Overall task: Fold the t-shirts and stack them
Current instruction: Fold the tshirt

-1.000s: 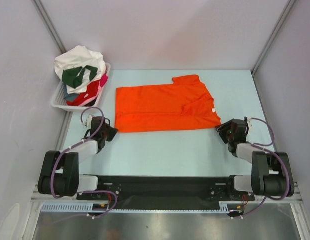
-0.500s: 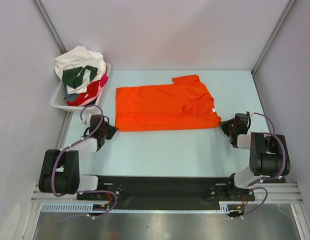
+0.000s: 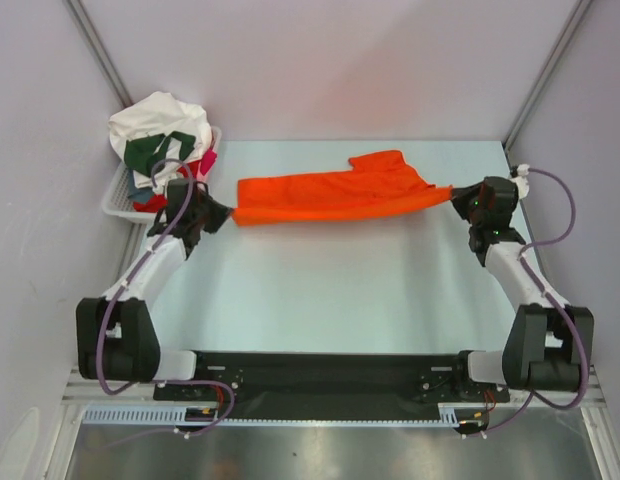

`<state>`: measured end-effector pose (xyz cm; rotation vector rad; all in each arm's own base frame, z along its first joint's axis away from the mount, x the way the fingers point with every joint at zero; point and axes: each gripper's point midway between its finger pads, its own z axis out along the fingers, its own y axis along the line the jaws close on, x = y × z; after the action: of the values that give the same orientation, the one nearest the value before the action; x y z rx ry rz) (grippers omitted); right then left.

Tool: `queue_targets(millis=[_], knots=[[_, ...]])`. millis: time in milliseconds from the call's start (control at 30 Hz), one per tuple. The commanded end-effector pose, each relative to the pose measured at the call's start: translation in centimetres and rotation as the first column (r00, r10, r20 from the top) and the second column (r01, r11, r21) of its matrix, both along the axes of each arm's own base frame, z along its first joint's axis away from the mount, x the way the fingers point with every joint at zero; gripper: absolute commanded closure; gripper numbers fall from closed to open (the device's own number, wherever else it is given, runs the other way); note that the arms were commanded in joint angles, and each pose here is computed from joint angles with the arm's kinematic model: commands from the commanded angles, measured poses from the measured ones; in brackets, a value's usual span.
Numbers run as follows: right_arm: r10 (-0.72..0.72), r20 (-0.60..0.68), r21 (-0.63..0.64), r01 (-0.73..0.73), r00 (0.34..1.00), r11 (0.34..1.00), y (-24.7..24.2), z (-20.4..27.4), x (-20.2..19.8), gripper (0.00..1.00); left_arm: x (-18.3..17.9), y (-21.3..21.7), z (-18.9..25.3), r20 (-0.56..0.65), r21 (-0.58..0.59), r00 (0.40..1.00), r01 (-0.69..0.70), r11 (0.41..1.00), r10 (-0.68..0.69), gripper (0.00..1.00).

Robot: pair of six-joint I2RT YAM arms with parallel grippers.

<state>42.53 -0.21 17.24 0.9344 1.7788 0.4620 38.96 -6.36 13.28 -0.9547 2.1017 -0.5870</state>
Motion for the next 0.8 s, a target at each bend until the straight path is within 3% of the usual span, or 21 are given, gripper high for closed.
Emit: queue_targets(millis=[0, 133, 267, 400, 767], knots=[[-0.066, 0.021, -0.049, 0.067, 0.998, 0.997, -1.7, 3.5, -1.3, 1.00, -1.2, 1.2, 3.6, 0.031, 0.056, 1.000, -0.004, 0.998, 0.002, 1.00], [-0.047, -0.036, -0.008, 0.047, 0.998, 0.999, -0.9, 1.1, -4.2, 1.00, -3.8, 1.2, 1.1, -0.010, 0.050, 1.000, 0.002, 0.999, -0.001, 1.00], [-0.060, -0.118, 0.031, 0.064, 0.991, 0.997, -0.5, -4.5, -8.6, 1.00, -6.6, 0.9, -3.0, -0.056, 0.030, 0.998, 0.018, 0.999, -0.017, 1.00], [-0.078, -0.128, 0.032, 0.083, 0.989, 0.996, -0.5, -6.1, -11.5, 1.00, -9.3, 0.8, -6.1, -0.104, 0.030, 0.994, 0.029, 0.999, -0.026, 1.00], [-0.067, -0.175, 0.036, 0.074, 0.982, 0.997, 0.0, -8.0, -14.2, 1.00, -11.7, 1.0, -7.7, -0.121, 0.044, 0.992, 0.040, 0.998, -0.034, 1.00]])
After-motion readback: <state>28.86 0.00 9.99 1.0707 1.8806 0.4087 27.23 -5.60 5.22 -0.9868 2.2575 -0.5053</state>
